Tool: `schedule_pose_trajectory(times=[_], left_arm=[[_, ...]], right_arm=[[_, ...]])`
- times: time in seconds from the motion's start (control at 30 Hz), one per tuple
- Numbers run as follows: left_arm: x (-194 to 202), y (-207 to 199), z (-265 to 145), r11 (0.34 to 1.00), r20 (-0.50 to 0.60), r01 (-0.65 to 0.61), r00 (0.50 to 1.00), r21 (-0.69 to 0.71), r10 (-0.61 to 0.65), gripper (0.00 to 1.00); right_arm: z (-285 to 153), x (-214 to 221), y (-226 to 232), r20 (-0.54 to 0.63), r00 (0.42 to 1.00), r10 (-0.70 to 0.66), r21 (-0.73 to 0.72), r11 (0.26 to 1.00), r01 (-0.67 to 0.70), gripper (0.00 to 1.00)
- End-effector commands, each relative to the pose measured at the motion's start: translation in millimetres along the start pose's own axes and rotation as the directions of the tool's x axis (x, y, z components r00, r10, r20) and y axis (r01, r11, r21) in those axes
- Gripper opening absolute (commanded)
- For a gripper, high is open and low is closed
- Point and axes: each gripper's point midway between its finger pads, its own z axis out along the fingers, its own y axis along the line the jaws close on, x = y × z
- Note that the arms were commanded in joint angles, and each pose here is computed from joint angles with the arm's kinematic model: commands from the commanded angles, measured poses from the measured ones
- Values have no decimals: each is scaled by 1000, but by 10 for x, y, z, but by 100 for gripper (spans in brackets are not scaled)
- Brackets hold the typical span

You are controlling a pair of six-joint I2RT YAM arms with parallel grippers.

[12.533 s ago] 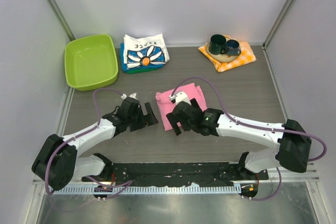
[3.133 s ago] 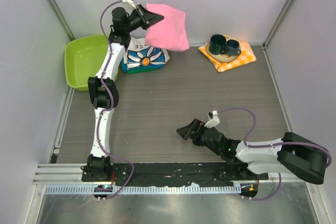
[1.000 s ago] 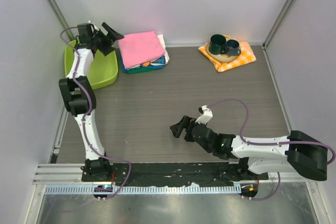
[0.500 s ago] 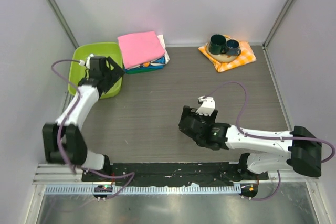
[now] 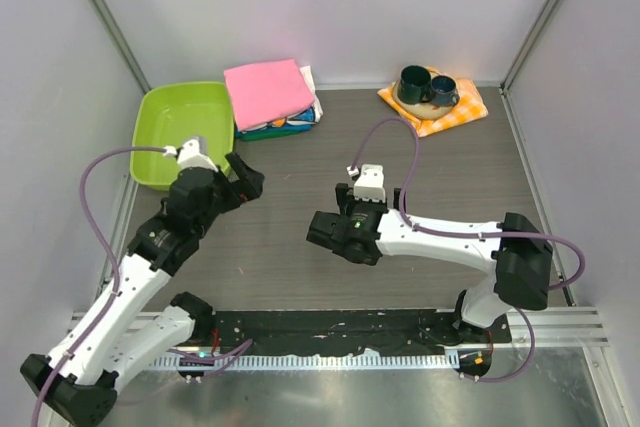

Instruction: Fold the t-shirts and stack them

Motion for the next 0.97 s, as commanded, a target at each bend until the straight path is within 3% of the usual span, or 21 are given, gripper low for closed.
schedule_pose_trajectory(times=[0.0,0.17,0.27,0.4,0.63,0.8,0.93], left_arm=[[343,52,-118,993,-56,-113,992,-33,111,100],[491,-92,-144,965,-21,-250,968,-82,249,100],[519,-280,-138,922,25,-367,927,-126,373,100],[591,-653,5,878,29,-473,879,-78,476,100],[762,-1084,316,846,78,-534,843,3,532,100],[810,-1153,457,824,91,-567,819,-21,566,100],[811,-1211,495,817,108,-576,812,-14,574,100]], right_arm=[[-56,-447,-193,130,991,30,47,998,-36,100],[-85,-789,-350,206,978,40,73,996,-56,100],[-124,-995,-433,262,963,65,84,992,-90,100],[-127,-1204,-492,321,943,89,111,985,-131,100],[7,-1323,-414,374,926,46,199,971,-129,100],[234,-1195,-68,337,941,-45,257,965,-46,98],[308,-1196,105,375,923,-79,291,956,-36,100]])
